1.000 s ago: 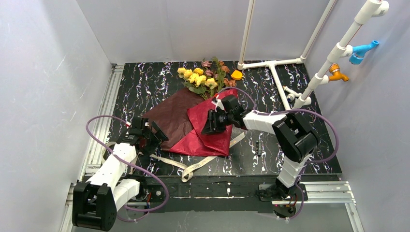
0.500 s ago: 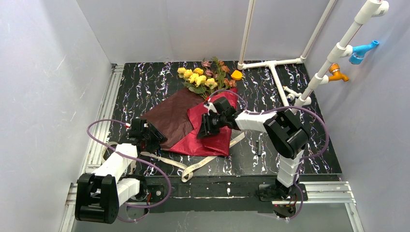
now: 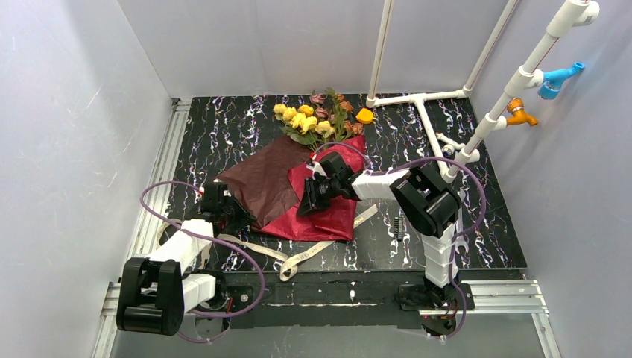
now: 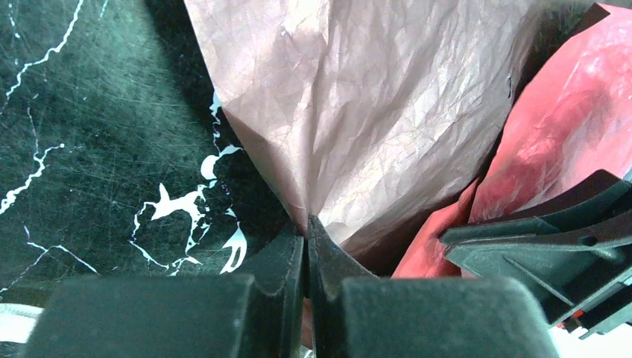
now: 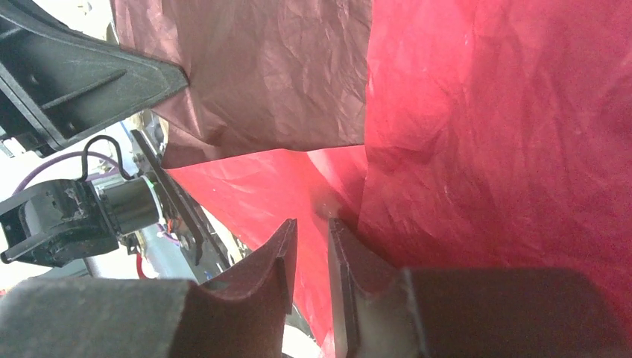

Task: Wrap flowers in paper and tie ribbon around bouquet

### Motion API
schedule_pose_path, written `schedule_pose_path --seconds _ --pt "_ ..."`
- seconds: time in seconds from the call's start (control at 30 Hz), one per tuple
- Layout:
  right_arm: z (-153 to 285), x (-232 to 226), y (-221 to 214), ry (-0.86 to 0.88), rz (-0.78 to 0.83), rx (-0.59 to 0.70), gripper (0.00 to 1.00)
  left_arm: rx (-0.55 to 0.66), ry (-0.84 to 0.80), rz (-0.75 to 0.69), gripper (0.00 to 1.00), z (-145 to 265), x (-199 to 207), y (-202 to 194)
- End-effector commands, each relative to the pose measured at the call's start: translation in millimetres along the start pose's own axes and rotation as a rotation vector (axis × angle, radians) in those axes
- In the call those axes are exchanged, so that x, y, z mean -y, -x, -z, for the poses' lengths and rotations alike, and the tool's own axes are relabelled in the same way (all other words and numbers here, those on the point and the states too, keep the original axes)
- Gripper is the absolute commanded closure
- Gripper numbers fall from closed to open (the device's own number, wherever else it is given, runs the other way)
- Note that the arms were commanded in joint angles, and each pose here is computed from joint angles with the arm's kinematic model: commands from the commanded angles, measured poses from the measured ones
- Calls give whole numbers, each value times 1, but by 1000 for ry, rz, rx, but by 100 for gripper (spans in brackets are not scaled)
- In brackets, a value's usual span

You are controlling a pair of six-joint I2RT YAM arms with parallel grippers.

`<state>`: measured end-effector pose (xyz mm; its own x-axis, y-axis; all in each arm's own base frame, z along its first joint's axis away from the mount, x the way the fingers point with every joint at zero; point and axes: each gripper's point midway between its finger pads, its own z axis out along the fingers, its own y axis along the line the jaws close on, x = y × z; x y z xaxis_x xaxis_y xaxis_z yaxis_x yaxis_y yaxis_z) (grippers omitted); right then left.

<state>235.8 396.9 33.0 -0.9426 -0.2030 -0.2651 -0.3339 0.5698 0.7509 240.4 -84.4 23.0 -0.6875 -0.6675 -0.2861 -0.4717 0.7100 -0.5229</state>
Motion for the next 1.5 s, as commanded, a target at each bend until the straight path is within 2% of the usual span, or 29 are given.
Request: schedule_pose_path --seconds 0.0,0.2,0.43,0.63,0.83,1.13,1.47 --pt "-7 -10 10 34 25 17 69 -1 -52 -75 100 11 16 7" --pt "-11 -2 2 27 20 1 71 -6 -134 -141 100 36 46 16" --pt "-14 0 1 30 17 -3 73 -67 -238 -220 100 52 83 15" --pt "-13 -3 4 34 22 2 72 -113 -288 -374 100 63 114 2" --pt "-10 -7 6 39 25 9 72 -177 -307 -565 100 66 143 -28" --pt "6 -25 14 50 54 33 66 -220 -300 -638 100 55 162 -32" --pt "59 -42 23 16 94 80 58 -254 -289 -648 100 37 174 -36"
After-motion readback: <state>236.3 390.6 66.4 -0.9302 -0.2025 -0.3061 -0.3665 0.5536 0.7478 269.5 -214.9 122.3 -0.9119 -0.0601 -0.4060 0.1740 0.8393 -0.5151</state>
